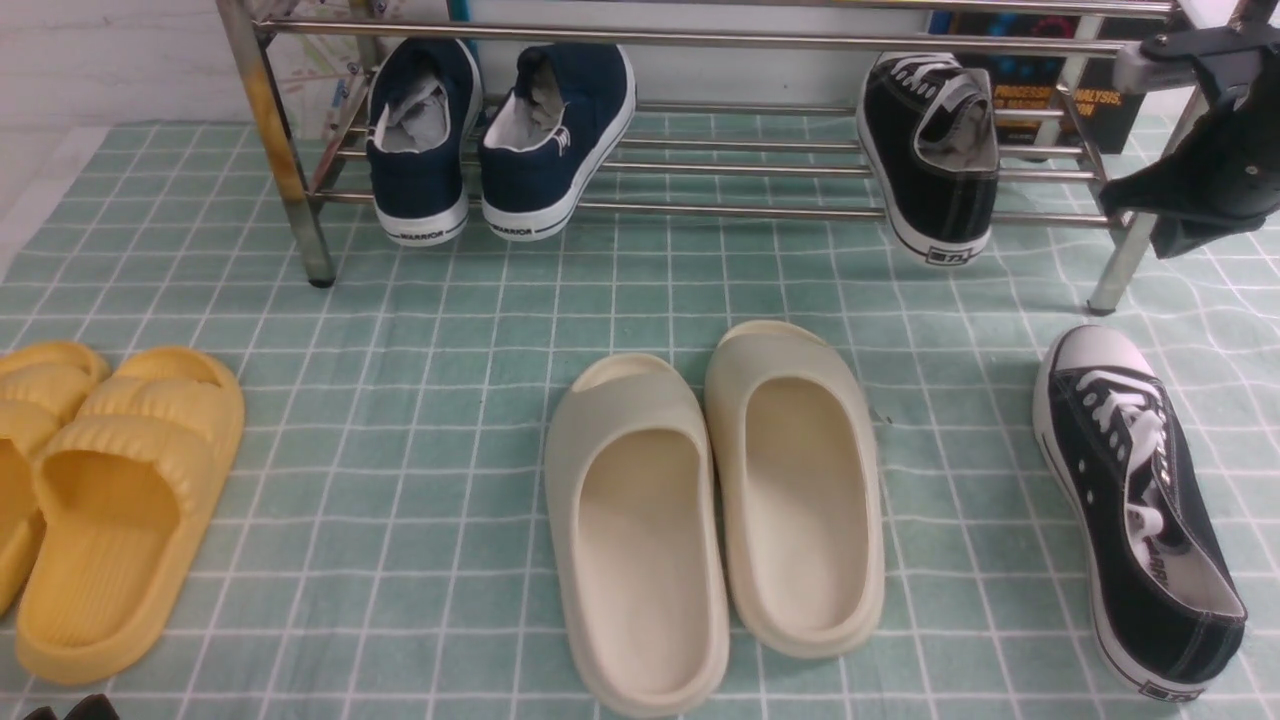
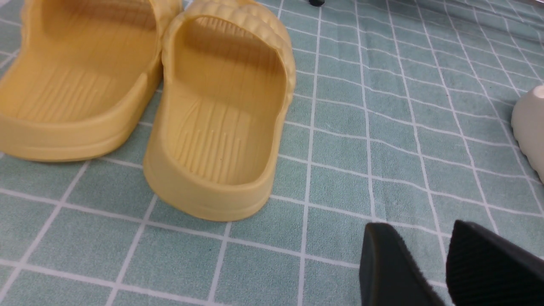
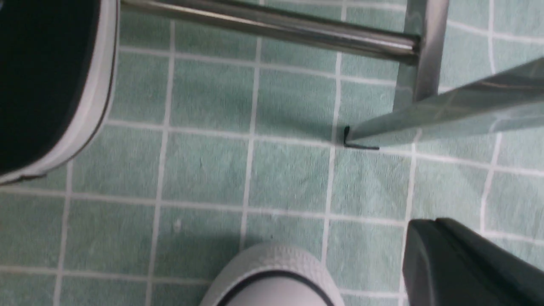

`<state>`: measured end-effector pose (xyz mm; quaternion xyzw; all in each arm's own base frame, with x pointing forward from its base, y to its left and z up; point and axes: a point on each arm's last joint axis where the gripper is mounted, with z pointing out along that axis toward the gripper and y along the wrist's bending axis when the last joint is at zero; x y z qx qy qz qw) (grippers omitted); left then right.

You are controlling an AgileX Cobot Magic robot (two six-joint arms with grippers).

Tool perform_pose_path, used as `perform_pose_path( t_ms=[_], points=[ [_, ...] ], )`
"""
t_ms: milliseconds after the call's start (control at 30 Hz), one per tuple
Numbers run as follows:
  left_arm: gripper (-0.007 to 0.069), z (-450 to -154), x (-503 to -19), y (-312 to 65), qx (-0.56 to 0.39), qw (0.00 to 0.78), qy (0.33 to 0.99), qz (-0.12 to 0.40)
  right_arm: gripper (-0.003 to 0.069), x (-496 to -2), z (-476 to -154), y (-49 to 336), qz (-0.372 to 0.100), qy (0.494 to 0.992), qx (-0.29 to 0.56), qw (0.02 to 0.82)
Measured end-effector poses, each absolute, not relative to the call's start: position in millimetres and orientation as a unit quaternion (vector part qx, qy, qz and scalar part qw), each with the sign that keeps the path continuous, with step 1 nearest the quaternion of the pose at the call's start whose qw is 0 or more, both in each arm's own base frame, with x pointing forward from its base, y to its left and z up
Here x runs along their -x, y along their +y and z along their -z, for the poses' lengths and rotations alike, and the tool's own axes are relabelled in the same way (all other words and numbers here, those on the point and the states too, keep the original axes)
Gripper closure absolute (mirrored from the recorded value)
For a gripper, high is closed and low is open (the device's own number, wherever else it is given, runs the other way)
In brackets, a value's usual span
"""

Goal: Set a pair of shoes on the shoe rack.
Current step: Use the right arm to grab the shoe closest to it

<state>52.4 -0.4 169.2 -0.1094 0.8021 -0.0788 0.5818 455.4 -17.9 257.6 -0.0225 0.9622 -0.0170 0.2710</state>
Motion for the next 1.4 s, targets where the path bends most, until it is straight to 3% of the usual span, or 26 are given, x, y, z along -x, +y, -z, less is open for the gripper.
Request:
perform_pose_path(
  t_ms=[200,667,800,867,1067,1233,1400],
  points=[
    [0.0389,-169,-52,0,0.109,0.582,0.802,0.079,0.0662,-470,-256,-18,0.016,0.951,0.012,0.308],
    [0.0388,-169,-52,0,0.109,0.582,0.802,0.079,0.0638,-469,-269,-14,-0.014,0.968,-0.003,0.250],
    [0.0388,-169,-52,0,0.109,0.582,0.802,0.079,0.0583,-463,-278,-11,-0.028,0.976,0.018,0.214],
    [0.0388,-169,-52,0,0.109,0.582,0.802,0.079,0.0512,-458,-286,-6,-0.050,0.980,0.041,0.186],
    [0.0388,-169,-52,0,0.109,0.582,0.802,0.079,0.0351,-445,-312,4,-0.102,0.973,0.046,0.204],
    [0.0388,-169,-52,0,0.109,0.582,0.802,0.079,0.0310,-403,-340,15,-0.101,0.971,0.057,0.211],
    [0.0388,-169,-52,0,0.109,0.582,0.802,0.079,0.0307,-351,-335,42,-0.089,0.979,0.081,0.167]
  ],
)
